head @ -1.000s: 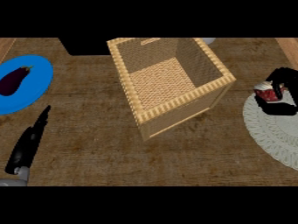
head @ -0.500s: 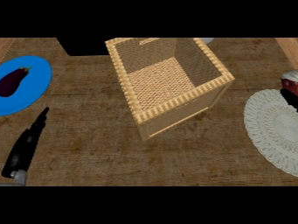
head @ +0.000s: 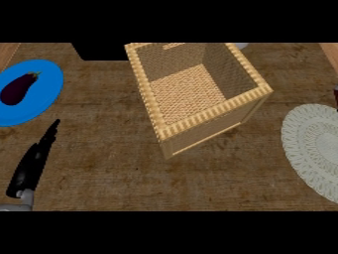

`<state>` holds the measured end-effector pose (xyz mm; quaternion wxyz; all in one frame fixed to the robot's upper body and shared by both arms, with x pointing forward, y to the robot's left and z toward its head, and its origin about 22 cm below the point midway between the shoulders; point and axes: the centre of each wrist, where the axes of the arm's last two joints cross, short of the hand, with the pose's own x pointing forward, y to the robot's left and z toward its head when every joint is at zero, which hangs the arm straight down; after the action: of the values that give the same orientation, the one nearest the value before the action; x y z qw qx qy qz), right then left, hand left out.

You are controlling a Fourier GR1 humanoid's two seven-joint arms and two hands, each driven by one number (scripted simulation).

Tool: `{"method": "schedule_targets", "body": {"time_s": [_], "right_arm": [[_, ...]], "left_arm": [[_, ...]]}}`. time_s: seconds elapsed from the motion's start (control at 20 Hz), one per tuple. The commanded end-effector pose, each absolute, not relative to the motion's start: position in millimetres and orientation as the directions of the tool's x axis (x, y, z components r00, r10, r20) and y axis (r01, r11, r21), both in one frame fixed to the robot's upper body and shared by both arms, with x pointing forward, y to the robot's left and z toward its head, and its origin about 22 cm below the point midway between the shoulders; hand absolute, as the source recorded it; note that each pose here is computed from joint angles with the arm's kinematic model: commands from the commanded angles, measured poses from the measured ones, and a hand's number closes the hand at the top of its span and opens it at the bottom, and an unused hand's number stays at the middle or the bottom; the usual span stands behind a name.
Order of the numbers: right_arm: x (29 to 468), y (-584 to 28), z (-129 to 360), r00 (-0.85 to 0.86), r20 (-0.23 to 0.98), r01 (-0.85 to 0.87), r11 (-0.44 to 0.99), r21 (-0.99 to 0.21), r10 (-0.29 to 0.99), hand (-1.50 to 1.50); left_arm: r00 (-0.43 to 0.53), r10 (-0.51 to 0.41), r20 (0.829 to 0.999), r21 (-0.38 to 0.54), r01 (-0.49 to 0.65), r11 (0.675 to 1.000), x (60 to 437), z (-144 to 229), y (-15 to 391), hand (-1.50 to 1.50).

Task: Pick the cupcake from the placemat and place it in the basket

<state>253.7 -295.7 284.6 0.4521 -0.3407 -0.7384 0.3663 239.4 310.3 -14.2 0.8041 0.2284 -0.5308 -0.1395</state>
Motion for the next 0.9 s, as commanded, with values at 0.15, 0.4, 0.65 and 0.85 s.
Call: {"method": "schedule_targets", "body": {"time_s": [0.15,0.4,0.65,0.85], "right_arm": [[260.8,-246.4,313.2,-0.354,0.471,0.093,0.532,-0.842,0.808,1.50],[282.6,-208.6,297.5,-0.389,0.487,0.048,0.545,-0.837,0.782,1.50],[290.0,-167.5,292.0,-0.366,0.470,-0.007,0.502,-0.865,0.803,1.50],[314.5,-156.2,271.2,-0.335,0.435,-0.013,0.457,-0.889,0.836,1.50]], "left_arm": [[0.367,-0.482,0.796,0.519,-0.002,0.855,239.2,-7.0,308.7,0.00],[0.376,-0.478,0.794,0.518,-0.007,0.855,264.4,-5.1,286.5,0.00],[0.384,-0.466,0.797,0.507,-0.007,0.862,236.5,-23.6,284.8,0.00],[0.382,-0.474,0.793,0.524,-0.032,0.851,246.0,-11.1,315.1,0.00]]}}
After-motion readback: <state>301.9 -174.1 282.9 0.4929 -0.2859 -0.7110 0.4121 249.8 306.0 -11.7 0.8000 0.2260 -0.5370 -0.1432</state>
